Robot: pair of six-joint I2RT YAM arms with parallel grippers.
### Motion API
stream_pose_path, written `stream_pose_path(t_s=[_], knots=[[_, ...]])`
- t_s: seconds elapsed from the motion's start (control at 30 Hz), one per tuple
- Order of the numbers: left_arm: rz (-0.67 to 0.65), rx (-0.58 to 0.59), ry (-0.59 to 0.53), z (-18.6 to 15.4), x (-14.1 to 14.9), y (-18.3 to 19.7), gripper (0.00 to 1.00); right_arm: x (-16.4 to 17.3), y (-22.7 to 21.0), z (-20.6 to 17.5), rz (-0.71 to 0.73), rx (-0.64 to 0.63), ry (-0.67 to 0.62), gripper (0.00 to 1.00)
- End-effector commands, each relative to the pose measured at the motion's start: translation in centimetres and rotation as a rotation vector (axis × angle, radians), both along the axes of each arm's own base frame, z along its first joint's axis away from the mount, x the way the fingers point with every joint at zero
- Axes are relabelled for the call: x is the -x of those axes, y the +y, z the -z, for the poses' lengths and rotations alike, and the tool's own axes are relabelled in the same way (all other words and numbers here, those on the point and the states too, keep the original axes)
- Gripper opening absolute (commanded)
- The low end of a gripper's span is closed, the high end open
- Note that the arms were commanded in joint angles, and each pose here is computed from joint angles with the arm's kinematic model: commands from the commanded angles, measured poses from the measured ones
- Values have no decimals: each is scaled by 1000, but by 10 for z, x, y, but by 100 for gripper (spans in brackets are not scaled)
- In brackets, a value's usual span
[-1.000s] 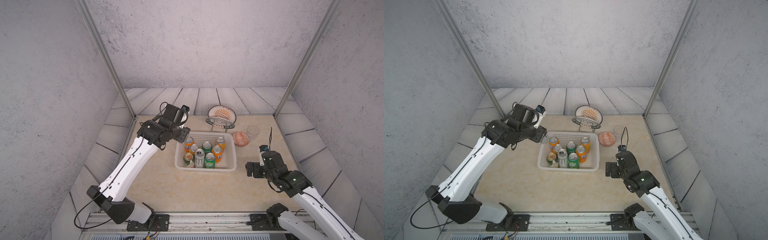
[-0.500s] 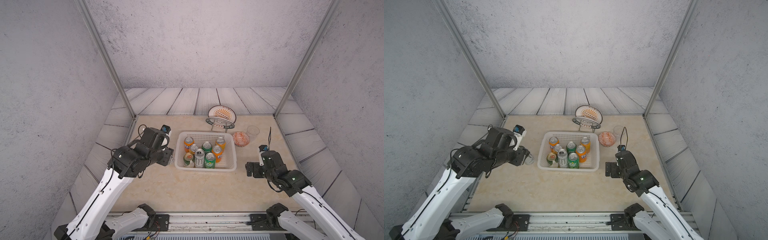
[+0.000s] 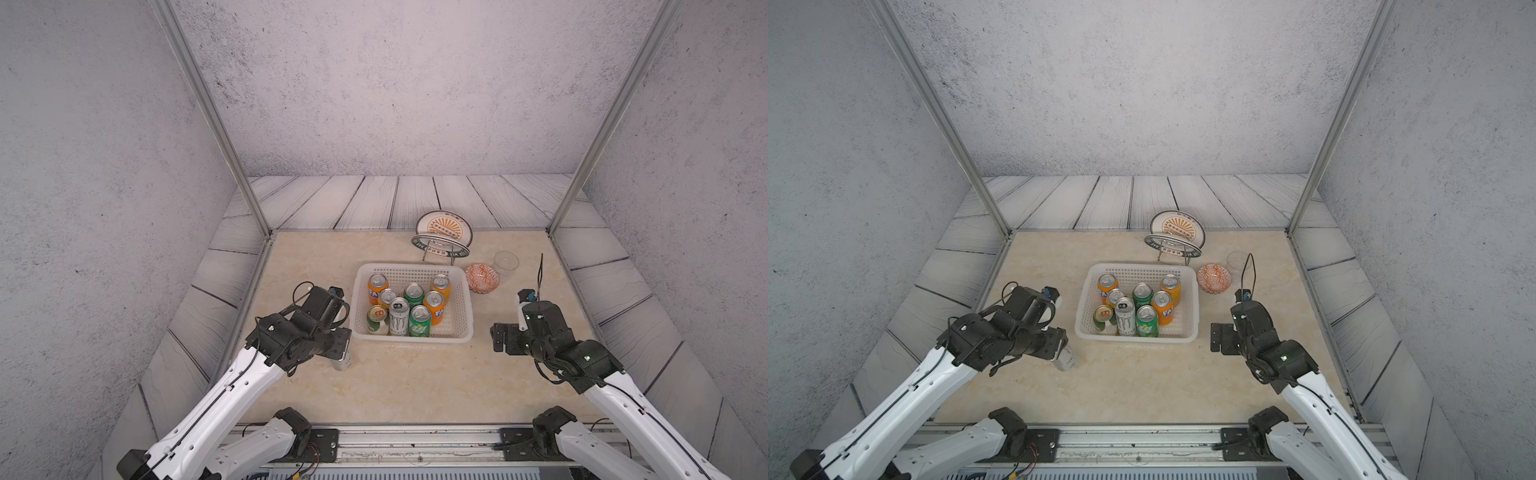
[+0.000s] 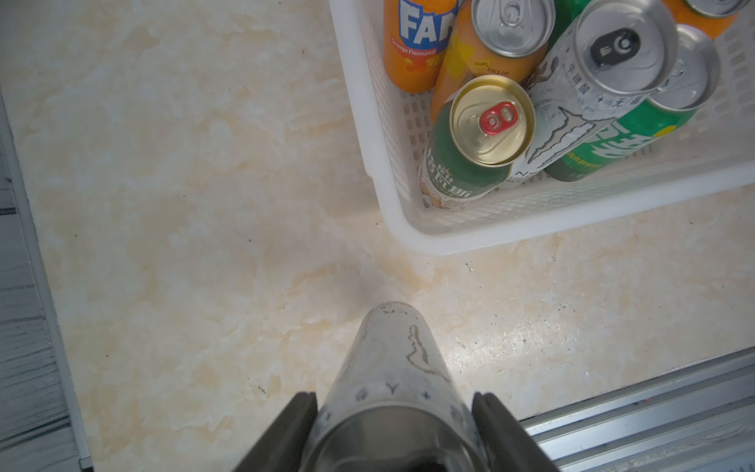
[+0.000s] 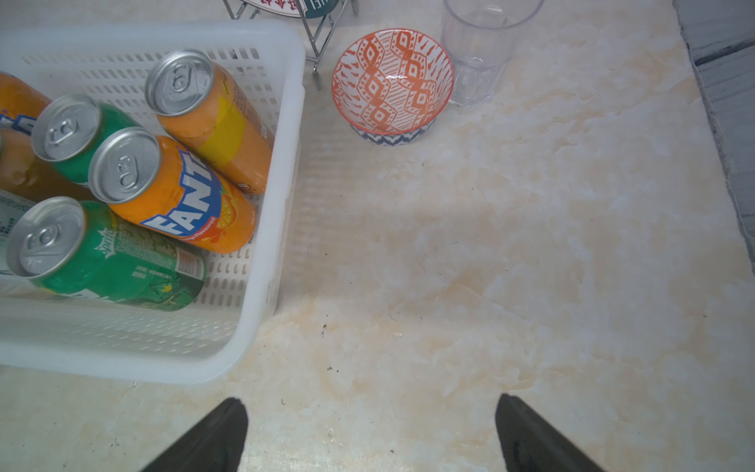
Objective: Take out the drinks from the basket
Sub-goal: Place the drink at the center of the board.
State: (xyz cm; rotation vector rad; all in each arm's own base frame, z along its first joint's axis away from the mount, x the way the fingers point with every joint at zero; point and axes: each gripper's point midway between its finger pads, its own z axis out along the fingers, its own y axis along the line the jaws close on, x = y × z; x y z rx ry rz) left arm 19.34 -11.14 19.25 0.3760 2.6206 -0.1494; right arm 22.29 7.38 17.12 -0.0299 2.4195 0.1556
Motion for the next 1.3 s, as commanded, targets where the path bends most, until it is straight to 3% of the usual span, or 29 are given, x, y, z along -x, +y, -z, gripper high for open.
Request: stream_pose_path(t_s=[0.0, 0.13, 0.5, 0.83, 0.97, 1.27], knots=[[-41, 68, -108, -11, -21, -11, 37, 2, -6, -1, 15, 18, -13, 99], [-39, 87, -97, 2, -25, -22, 37, 2, -7, 0, 16, 23, -9, 99], [-24, 2, -13, 40, -29, -33, 41, 4, -8, 2, 23, 23, -4, 99], [-14, -11, -12, 52, -30, -36, 47, 3, -8, 1, 21, 25, -5, 99], [-10, -13, -2, 56, -29, -37, 54, 2, -7, 1, 19, 20, -4, 99], [2, -47, -7, 50, -27, -30, 85, 1, -6, -3, 18, 22, -12, 99]])
